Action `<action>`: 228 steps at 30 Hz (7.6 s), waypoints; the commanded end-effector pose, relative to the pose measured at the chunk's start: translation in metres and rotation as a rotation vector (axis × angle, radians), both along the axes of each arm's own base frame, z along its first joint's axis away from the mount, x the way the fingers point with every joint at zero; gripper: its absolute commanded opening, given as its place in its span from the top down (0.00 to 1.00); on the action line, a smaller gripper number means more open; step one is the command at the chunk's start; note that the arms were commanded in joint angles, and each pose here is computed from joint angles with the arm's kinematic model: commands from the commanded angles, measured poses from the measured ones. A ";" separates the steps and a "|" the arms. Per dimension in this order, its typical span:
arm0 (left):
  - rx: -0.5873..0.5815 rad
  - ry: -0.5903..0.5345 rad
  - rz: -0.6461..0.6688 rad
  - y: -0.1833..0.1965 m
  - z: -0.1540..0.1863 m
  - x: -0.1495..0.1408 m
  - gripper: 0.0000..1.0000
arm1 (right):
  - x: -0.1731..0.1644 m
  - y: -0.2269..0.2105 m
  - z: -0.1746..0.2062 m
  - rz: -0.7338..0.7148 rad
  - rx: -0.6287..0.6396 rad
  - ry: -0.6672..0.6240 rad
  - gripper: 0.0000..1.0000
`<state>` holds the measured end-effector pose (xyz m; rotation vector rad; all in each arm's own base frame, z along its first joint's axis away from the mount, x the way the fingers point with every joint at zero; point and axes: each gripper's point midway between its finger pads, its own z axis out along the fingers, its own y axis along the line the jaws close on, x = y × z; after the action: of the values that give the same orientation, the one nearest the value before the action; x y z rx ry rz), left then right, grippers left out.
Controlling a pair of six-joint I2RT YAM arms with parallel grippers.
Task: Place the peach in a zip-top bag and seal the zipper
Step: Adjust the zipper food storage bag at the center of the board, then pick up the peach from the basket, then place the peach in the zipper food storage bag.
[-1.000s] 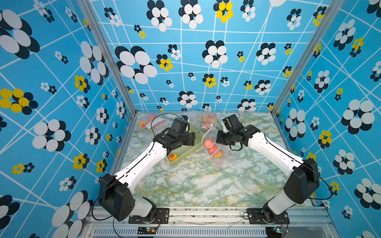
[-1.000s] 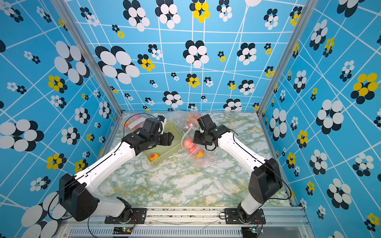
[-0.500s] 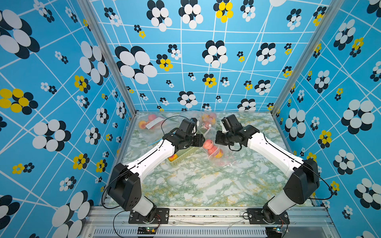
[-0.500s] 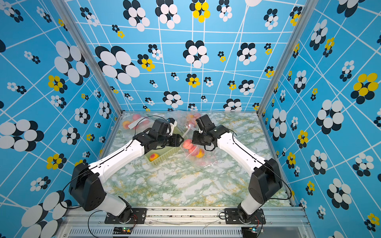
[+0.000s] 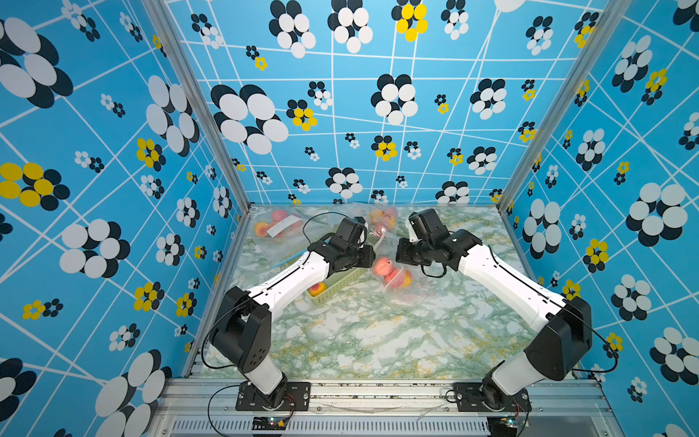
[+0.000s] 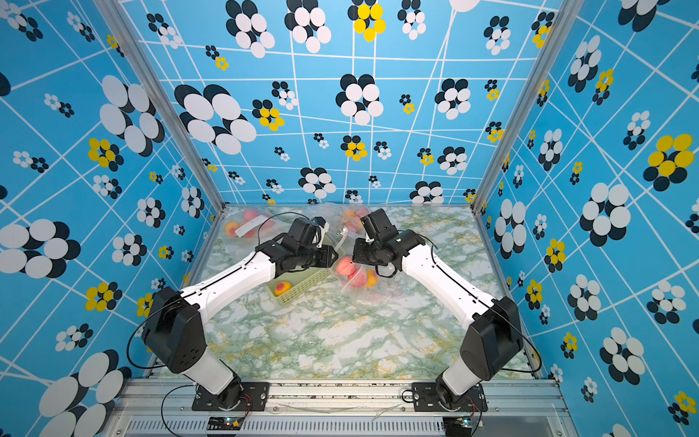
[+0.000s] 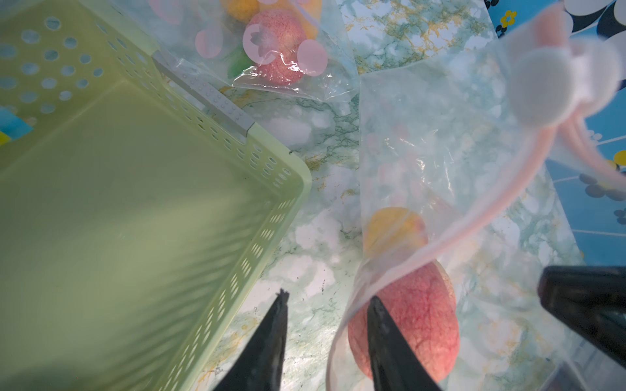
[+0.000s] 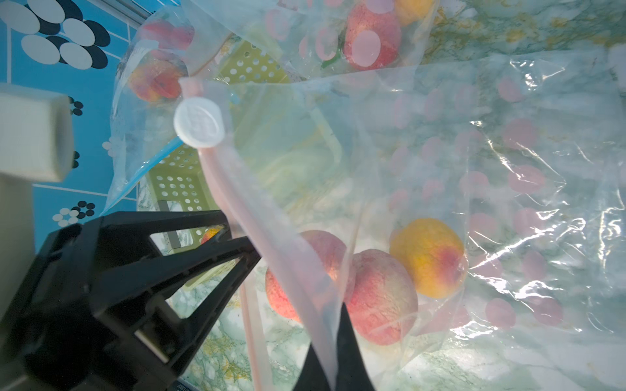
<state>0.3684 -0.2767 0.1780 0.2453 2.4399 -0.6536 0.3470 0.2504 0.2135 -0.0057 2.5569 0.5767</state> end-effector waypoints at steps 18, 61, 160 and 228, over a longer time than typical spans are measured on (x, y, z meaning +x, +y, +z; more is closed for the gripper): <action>-0.330 -0.173 -0.309 -0.062 0.157 -0.039 1.00 | -0.028 -0.118 0.062 -0.199 -0.407 -0.122 1.00; -0.352 -0.112 -0.294 -0.047 0.150 -0.017 0.80 | -0.028 -0.095 0.101 -0.100 -0.303 -0.157 1.00; 0.519 0.488 0.045 0.175 -0.130 0.006 0.26 | -0.003 -0.076 0.039 -0.100 -0.279 -0.058 1.00; -0.249 -0.157 -0.262 -0.084 0.095 -0.016 0.50 | -0.004 -0.042 0.034 -0.075 -0.050 -0.063 1.00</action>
<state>0.3442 -0.3521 0.2562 0.5070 2.2315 -1.0050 0.3486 0.2088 0.2454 0.0346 2.5021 0.4523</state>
